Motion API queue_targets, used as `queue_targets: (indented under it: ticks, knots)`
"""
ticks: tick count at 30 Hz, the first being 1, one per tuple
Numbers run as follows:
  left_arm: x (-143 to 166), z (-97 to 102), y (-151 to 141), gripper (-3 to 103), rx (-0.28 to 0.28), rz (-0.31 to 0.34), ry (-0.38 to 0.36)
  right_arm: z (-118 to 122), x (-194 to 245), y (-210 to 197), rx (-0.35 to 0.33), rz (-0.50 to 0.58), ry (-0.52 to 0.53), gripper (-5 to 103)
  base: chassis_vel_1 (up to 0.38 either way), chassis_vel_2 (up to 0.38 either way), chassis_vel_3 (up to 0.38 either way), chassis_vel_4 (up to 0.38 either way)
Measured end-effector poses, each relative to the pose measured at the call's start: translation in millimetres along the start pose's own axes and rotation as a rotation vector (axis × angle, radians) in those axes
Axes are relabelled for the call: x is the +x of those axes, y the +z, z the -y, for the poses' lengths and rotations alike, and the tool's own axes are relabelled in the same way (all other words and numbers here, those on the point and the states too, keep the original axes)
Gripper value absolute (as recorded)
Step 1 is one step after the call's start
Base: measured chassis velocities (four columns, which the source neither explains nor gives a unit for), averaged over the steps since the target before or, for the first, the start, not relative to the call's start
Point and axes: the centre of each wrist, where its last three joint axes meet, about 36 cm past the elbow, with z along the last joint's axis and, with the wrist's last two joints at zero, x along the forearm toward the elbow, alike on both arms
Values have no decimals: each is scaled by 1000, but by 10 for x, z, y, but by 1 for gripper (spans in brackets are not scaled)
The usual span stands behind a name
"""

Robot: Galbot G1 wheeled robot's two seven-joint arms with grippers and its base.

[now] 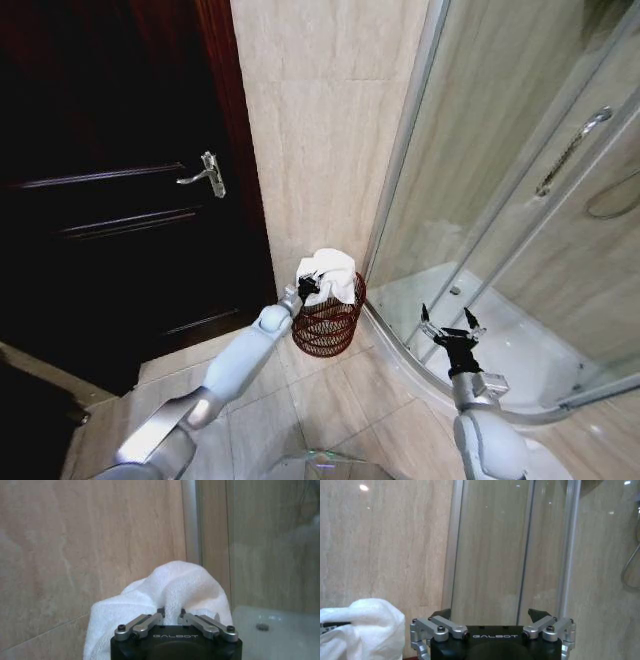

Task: Discard the used towel into the hamper.

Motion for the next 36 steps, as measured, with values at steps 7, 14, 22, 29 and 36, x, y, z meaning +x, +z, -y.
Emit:
queue_targets:
  ticks: [7,14,22,29,36]
  knots:
    - [1,49,-57,15,-57,-62,10,21,11,-101,-1,24,9,100,0,0,0,0]
    - [-10,80,-114,37,-79,-70,3,35,61,-129,0,28,11,100,0,0,0,0]
    - [30,116,-127,70,-85,-71,2,61,94,-176,1,42,15,100,0,0,0,0]
    - [185,127,-126,91,-66,-43,-14,63,92,-198,-2,49,15,100,0,0,0,0]
    - [736,208,-159,100,15,4,-111,40,69,-188,-9,43,3,100,0,0,0,0]
